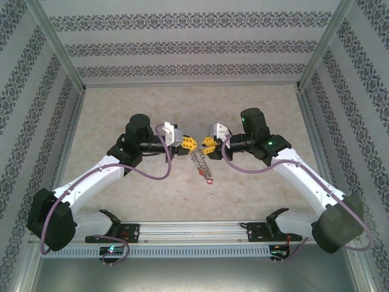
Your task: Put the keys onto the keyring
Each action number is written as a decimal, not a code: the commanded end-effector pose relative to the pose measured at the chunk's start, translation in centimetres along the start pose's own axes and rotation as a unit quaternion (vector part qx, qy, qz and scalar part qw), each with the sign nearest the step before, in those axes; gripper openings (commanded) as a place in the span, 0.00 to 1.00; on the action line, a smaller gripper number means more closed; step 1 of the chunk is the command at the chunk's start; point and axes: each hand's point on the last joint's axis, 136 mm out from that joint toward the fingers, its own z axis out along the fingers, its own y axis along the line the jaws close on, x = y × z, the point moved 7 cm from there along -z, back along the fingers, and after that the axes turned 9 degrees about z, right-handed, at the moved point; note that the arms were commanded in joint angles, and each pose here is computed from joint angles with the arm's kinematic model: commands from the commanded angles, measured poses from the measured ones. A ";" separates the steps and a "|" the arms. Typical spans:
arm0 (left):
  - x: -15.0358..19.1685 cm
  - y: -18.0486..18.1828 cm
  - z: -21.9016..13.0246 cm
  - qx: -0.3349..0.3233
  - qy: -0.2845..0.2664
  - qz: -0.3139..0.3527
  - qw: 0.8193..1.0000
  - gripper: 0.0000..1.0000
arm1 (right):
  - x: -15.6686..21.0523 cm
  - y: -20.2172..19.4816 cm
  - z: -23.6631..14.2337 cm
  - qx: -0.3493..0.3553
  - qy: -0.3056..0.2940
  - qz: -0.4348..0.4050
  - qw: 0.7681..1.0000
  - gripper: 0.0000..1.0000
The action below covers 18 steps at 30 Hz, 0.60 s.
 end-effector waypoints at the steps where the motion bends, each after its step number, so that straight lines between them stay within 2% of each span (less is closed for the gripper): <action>1: -2.1 -0.1 -0.6 0.009 -0.041 0.043 0.998 0.00 | 0.7 0.5 0.5 -0.012 -0.004 0.001 1.000 0.30; 7: -1.9 -0.3 -0.6 0.016 -0.039 0.046 0.998 0.00 | 1.4 0.6 1.5 -0.006 -0.007 -0.003 1.000 0.32; 18: -2.1 -0.5 -0.6 0.025 -0.040 0.048 0.998 0.00 | 1.2 0.3 2.5 0.063 -0.063 -0.028 0.996 0.33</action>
